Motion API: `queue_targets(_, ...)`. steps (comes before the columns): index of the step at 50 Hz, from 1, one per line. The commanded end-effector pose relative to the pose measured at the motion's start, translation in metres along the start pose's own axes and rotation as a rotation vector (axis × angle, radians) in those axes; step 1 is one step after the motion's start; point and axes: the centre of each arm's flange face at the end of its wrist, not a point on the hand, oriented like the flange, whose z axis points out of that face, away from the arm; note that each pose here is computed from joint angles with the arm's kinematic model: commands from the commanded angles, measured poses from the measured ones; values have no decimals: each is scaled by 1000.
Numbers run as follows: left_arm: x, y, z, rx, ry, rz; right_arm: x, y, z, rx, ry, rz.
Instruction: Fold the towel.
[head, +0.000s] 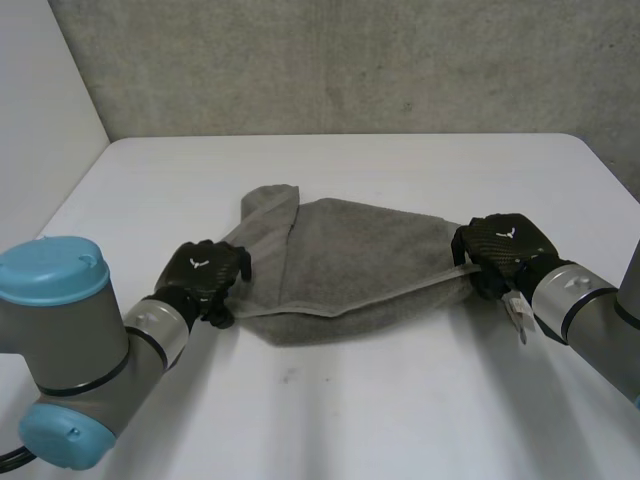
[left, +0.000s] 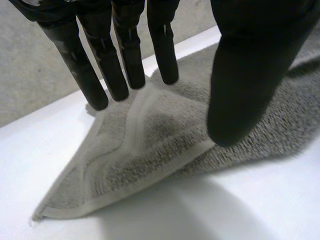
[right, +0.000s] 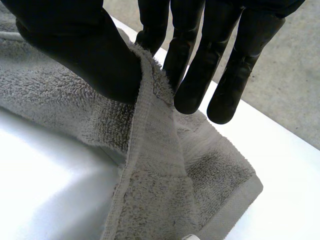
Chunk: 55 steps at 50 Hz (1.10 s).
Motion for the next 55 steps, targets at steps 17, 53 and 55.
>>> queue_targets(17,-8,23,20,-12,16,-14,0,4,2,-10,0,6)
queue_targets(53,-40,-69,1,260,-125,279,33,-71,-21,131,122,-71)
queue_targets(55,-41,-93,-11,326,-143,290,38,-90,-34,153,131,-92)
